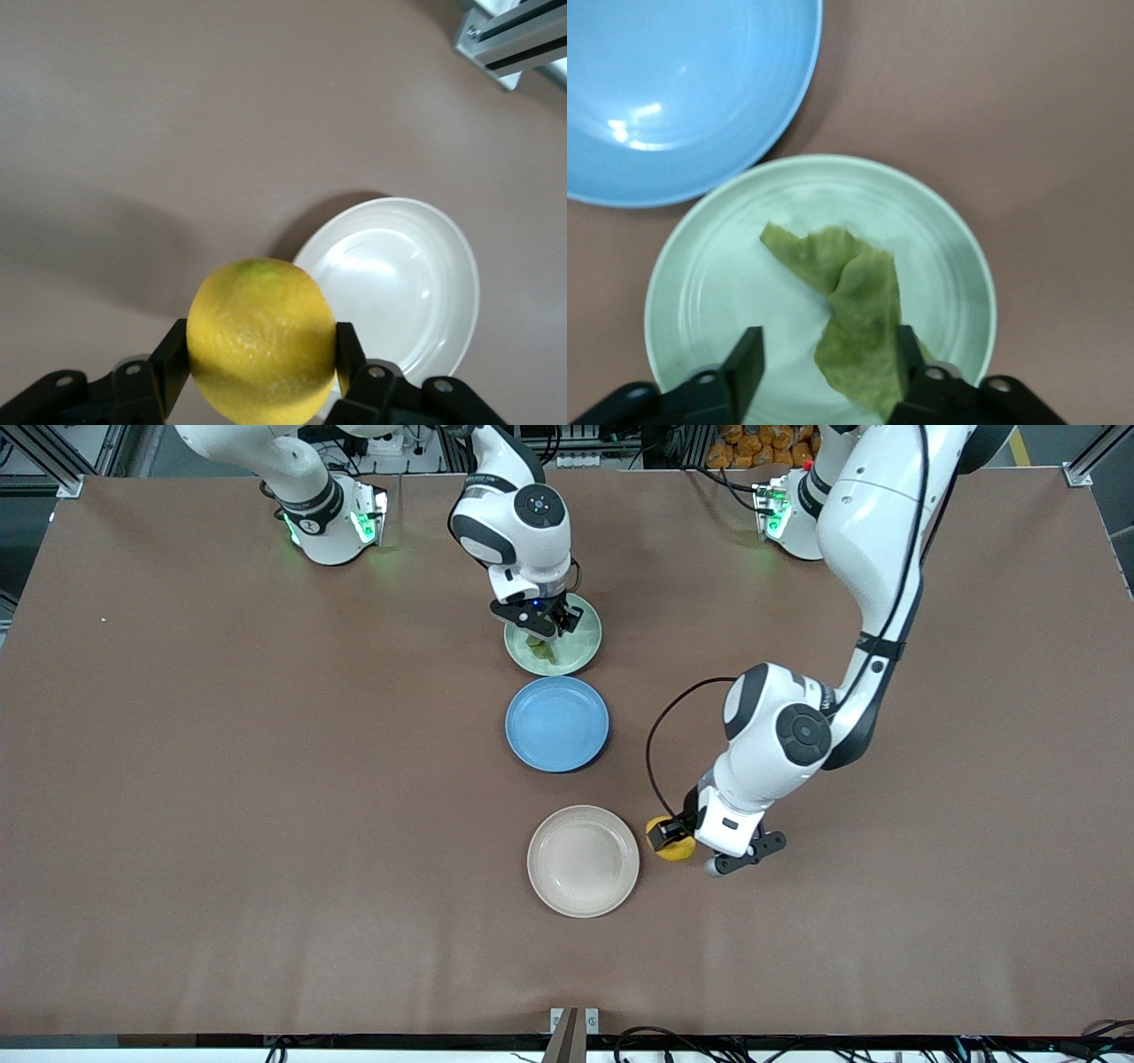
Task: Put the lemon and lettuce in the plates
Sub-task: 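Release the lettuce onto the green plate while the left gripper lowers lemon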
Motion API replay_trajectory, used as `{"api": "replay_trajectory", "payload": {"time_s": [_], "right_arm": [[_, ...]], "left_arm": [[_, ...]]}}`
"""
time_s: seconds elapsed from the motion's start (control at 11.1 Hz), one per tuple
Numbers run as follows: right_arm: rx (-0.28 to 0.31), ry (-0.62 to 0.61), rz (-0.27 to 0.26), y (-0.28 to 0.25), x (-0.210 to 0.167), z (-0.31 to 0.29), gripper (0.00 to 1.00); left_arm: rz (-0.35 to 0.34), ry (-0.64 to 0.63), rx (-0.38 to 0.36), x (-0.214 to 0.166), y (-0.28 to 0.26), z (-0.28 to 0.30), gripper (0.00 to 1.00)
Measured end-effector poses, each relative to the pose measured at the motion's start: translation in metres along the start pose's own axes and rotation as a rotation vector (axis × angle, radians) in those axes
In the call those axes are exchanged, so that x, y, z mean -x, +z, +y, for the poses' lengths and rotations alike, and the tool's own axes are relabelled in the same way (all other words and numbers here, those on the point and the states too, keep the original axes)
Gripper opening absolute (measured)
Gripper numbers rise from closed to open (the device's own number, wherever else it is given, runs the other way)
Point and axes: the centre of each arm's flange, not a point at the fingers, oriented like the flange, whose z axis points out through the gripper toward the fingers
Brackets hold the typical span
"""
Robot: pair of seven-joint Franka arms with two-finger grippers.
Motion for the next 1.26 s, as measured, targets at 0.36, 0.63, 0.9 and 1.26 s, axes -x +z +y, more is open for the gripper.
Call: {"api": "replay_trajectory", "payload": {"time_s": [0.36,0.63,0.9,1.26], "right_arm": [[0.049,0.019,0.103,-0.118,-0.053,0.001,1.0],[0.085,-0.086,0.127,-0.2,-0.093,0.044,1.0],[0.114,-0.145,0.076,-0.277,-0.176,0.096,1.0],[0.039,-0.18,0.076,-0.335,-0.295,0.164,1.0]], "left_arm": [[0.06,-0.06,0.086,0.038,0.034,0.03,0.69],[0.076,-0.069,0.116,0.046,0.031,0.041,0.69],[0.084,-0.079,0.126,0.047,0.03,0.043,0.69],[0.113,-0.076,0.164,0.052,0.033,0.049,0.82]]}}
